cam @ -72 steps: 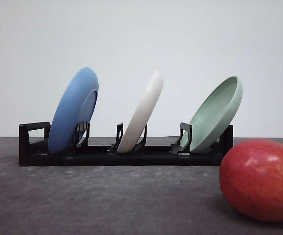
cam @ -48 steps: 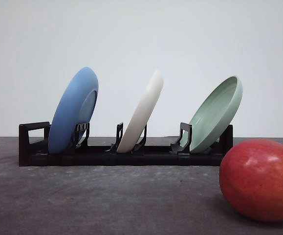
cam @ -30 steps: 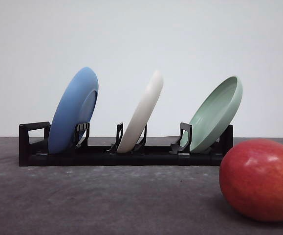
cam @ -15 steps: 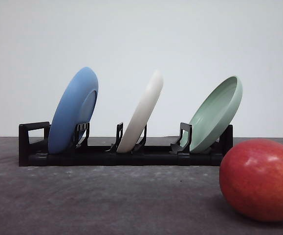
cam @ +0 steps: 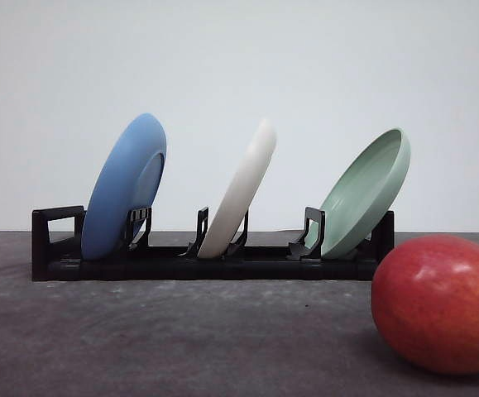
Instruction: Place pomegranate in white plate
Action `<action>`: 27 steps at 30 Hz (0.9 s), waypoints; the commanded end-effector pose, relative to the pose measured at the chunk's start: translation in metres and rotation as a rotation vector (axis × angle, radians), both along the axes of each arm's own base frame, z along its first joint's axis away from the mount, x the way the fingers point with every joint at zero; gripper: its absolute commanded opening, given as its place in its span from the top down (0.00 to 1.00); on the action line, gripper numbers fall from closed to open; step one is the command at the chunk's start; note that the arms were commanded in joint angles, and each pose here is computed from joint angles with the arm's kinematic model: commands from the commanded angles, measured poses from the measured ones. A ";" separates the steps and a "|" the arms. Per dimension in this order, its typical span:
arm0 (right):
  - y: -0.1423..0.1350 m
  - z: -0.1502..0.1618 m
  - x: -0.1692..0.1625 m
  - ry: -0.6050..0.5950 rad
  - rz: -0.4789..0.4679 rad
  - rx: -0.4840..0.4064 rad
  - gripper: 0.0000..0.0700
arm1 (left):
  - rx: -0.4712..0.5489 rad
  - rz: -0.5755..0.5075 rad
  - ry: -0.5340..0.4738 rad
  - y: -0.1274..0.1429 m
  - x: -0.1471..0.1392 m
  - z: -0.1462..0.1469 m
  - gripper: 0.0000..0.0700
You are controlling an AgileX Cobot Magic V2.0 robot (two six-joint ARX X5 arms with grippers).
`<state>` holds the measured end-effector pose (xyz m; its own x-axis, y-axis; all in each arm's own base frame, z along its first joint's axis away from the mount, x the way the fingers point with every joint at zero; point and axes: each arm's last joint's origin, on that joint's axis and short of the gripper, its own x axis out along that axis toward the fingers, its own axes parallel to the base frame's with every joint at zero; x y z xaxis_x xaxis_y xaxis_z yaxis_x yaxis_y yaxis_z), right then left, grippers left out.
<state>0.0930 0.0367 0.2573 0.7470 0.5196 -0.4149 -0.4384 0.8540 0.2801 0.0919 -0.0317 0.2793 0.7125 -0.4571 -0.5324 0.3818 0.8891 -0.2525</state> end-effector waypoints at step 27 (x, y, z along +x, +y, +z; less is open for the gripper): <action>0.000 0.005 0.000 -0.025 0.008 0.001 0.57 | 0.100 -0.345 -0.326 -0.115 0.085 -0.004 0.50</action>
<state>0.0930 0.0367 0.2573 0.7466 0.5202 -0.4148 -0.4390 0.8536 0.2805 0.1735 -0.1407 0.2693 0.6557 -0.6449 -0.3926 0.6988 0.7153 -0.0077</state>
